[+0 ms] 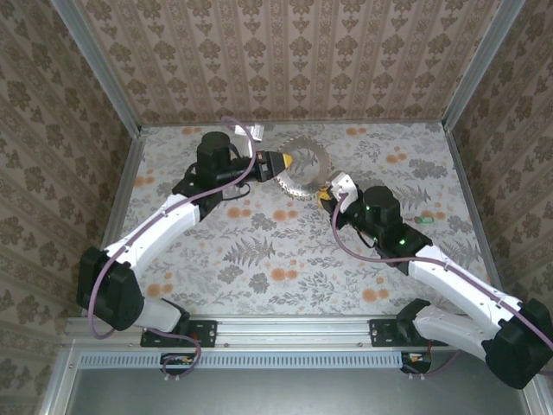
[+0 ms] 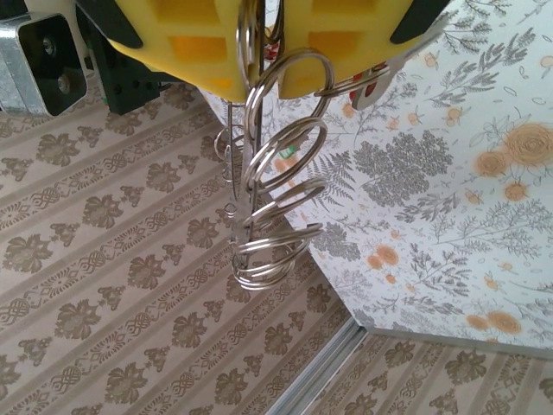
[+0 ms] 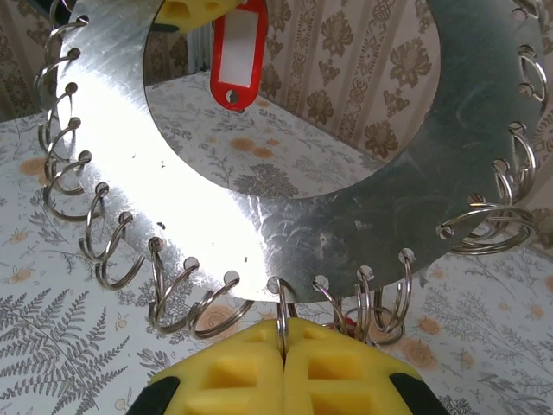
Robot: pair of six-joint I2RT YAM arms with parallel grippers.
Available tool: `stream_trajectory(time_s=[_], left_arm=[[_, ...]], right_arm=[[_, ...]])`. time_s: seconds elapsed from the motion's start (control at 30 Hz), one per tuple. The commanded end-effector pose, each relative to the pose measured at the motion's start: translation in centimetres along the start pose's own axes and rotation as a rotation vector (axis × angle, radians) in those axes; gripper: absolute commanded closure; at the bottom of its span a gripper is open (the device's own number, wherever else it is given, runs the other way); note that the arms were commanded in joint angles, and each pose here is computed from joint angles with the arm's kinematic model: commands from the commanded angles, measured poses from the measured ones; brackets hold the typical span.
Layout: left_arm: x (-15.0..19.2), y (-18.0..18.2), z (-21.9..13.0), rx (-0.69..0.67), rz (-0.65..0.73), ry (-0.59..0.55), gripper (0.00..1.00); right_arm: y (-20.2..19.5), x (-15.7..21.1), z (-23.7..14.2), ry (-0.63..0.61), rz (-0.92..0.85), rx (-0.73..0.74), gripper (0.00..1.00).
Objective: Put the keys on the keyring
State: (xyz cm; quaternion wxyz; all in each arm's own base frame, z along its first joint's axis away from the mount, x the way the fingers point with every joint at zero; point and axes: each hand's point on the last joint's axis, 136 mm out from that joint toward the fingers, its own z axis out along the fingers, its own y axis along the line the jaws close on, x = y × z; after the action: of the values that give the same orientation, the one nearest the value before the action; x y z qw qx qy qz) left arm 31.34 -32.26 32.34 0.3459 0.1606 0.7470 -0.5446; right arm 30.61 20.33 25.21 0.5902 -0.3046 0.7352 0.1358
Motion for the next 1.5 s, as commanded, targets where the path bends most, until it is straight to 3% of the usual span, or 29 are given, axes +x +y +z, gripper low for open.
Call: stream_trajectory(time_s=[0.0, 0.1, 0.4, 0.5, 0.57, 0.93, 1.0, 1.07, 1.13, 1.47], left_arm=[[0.4, -1.9, -0.3, 0.034, 0.044, 0.035, 1.00], [0.2, -1.4, -0.3, 0.020, 0.011, 0.021, 1.00], [0.5, 0.1, -0.5, 0.006, -0.087, 0.024, 0.97], [1.1, 0.1, -0.2, 0.028, -0.095, 0.053, 0.95], [1.2, 0.1, 0.0, 0.031, -0.098, 0.063, 0.83], [1.6, 1.3, 0.3, -0.011, -0.126, 0.069, 0.75], [1.6, 1.5, 0.3, -0.013, -0.129, 0.070, 0.76], [1.7, 1.7, 0.3, -0.020, -0.133, 0.070, 0.87], [1.6, 1.8, 0.3, -0.023, -0.135, 0.069, 0.89], [2.2, 2.7, 0.5, -0.033, -0.185, 0.093, 0.67]], right_arm=[[-0.9, -3.2, -0.4, -0.113, 0.011, 0.024, 1.00], [-1.1, -4.2, -0.9, -0.201, 0.024, 0.043, 1.00], [-1.2, -5.2, -1.5, -0.313, 0.028, 0.048, 1.00], [-1.2, -5.3, -1.4, -0.307, 0.028, 0.049, 1.00], [-1.2, -5.2, -1.1, -0.292, 0.024, 0.046, 1.00], [-0.8, -5.0, -1.2, -0.282, -0.004, 0.029, 1.00], [-0.7, -5.0, -1.3, -0.280, -0.009, 0.017, 1.00], [-0.5, -4.7, -1.4, -0.265, -0.023, 0.007, 1.00], [-0.9, -4.3, -1.5, -0.250, -0.023, 0.027, 1.00], [-1.4, -4.7, -1.5, -0.280, 0.006, 0.026, 1.00]])
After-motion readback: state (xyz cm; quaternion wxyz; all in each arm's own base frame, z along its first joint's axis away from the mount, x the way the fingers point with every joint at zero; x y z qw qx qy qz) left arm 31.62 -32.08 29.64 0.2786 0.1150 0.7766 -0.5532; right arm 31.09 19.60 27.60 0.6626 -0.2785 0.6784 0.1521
